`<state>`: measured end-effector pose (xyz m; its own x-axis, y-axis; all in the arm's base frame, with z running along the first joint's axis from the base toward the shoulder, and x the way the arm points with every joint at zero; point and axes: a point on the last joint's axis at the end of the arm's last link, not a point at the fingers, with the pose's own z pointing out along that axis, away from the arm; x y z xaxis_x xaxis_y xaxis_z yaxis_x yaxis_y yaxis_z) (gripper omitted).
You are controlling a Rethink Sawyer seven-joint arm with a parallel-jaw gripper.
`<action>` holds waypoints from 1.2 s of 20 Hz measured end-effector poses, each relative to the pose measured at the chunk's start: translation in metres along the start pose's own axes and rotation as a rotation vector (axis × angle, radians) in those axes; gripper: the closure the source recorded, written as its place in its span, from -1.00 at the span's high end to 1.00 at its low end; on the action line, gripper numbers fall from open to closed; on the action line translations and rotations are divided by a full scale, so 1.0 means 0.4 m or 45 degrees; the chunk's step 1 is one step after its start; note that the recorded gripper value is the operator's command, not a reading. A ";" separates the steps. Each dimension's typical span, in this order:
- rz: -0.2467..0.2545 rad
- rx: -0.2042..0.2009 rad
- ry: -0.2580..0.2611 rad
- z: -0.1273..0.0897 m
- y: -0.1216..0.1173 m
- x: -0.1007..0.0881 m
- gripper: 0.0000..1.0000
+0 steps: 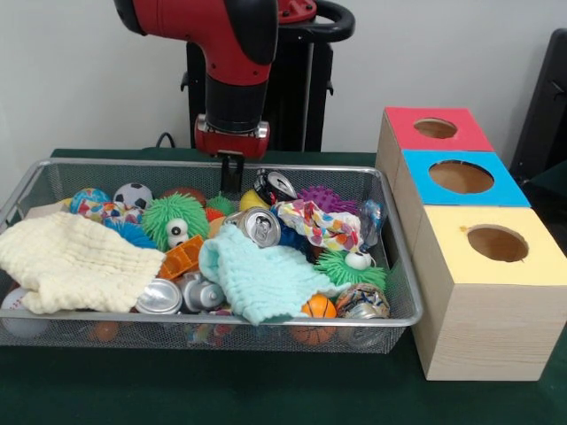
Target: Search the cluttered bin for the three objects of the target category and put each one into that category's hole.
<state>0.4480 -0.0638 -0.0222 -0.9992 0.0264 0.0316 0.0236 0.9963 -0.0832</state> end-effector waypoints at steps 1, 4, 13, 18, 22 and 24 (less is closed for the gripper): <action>-0.015 -0.001 -0.009 -0.002 -0.003 0.001 -1.00; -0.084 0.005 -0.055 -0.006 -0.020 0.016 -1.00; -0.139 -0.009 -0.123 -0.002 -0.042 0.031 -1.00; -0.147 -0.019 -0.129 0.001 -0.049 0.033 -1.00; -0.152 -0.021 -0.134 0.002 -0.052 0.034 -1.00; -0.158 -0.021 -0.138 0.002 -0.052 0.034 -1.00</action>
<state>0.4338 -0.0842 -0.0208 -0.9922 -0.1049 -0.0675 -0.1002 0.9926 -0.0692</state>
